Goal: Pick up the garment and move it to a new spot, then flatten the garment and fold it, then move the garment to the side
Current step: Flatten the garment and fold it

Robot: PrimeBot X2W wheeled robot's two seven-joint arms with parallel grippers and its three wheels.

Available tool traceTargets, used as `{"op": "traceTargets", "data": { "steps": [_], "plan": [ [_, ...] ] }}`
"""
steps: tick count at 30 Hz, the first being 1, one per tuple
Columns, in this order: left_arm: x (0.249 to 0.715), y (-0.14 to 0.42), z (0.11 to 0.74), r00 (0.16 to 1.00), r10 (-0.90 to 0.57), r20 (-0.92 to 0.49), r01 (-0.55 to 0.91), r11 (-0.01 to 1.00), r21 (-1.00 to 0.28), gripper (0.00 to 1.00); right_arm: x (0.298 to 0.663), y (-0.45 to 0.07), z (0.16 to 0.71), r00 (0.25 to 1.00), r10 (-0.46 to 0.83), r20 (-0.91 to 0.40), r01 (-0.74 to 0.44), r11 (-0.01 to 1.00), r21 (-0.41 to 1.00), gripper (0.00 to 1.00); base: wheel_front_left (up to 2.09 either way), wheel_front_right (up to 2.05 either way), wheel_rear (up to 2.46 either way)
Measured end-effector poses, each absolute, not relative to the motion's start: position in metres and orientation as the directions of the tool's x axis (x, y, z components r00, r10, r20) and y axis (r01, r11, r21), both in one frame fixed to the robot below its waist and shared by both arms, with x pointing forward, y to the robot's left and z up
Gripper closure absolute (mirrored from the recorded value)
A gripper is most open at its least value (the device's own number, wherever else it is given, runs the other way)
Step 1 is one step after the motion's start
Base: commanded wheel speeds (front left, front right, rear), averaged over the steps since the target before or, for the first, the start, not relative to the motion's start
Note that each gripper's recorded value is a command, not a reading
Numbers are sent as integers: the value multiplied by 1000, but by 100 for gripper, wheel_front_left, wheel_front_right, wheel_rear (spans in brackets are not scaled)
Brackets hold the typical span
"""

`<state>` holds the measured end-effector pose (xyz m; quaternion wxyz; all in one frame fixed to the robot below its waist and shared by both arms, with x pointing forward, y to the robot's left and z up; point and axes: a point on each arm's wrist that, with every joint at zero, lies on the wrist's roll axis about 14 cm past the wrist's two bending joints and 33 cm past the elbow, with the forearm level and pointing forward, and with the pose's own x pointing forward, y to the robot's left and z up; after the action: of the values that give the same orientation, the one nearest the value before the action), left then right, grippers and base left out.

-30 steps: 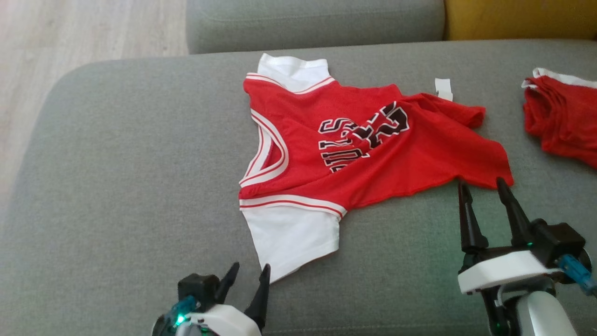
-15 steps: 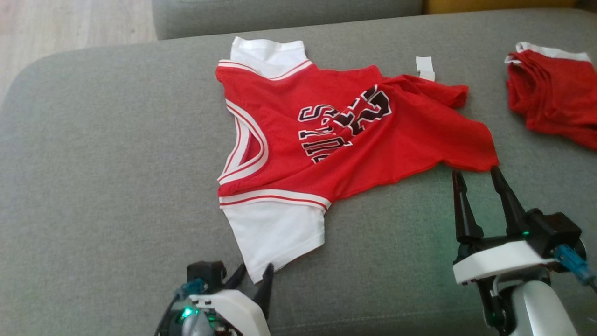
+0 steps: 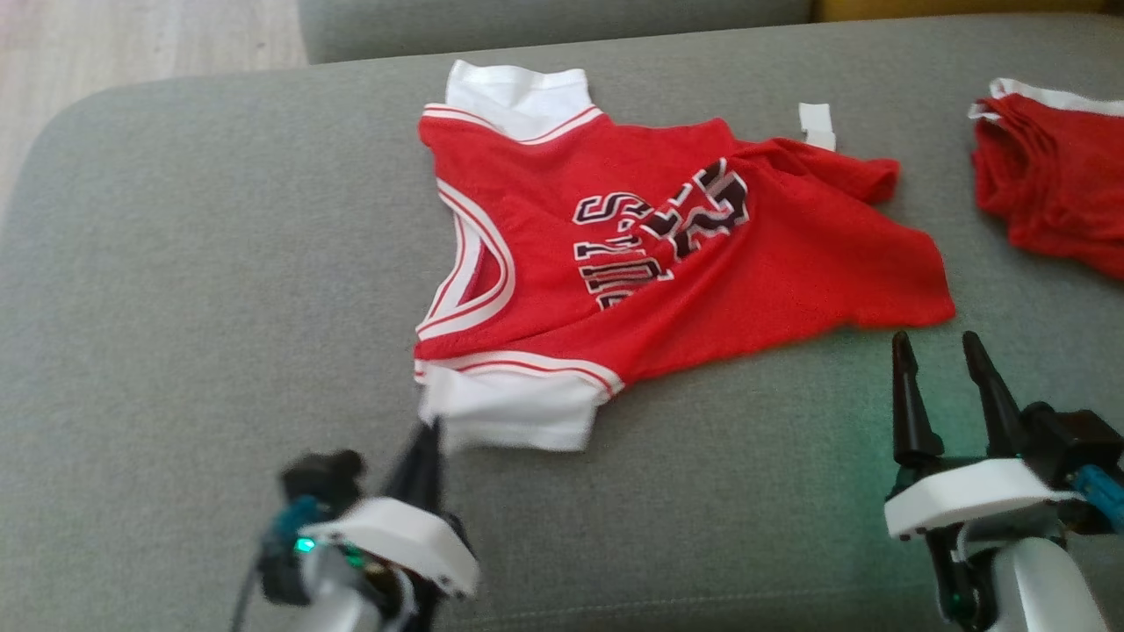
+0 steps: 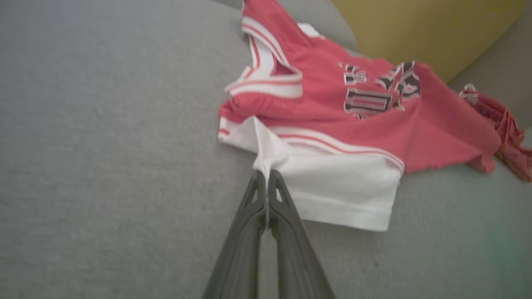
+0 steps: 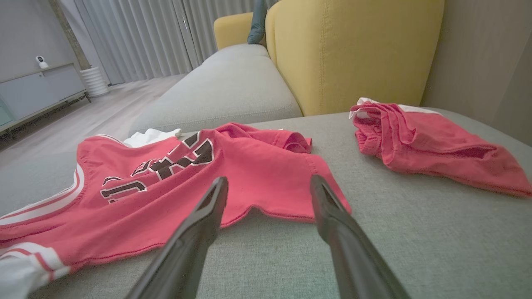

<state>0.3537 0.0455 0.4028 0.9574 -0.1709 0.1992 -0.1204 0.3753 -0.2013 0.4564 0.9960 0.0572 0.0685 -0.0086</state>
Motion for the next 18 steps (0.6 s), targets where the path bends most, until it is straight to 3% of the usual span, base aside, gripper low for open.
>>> {"op": "traceTargets", "data": {
  "steps": [9,18],
  "plan": [
    [371,122,448,980,-63,-189,-5,940,-341,100,372,-210,429,966,-32,-258,65,990,123,0,0,0,0],
    [365,127,454,982,-43,-183,-23,938,-346,100,364,-207,394,918,-20,-397,67,992,105,0,0,0,0]
  ]
}}
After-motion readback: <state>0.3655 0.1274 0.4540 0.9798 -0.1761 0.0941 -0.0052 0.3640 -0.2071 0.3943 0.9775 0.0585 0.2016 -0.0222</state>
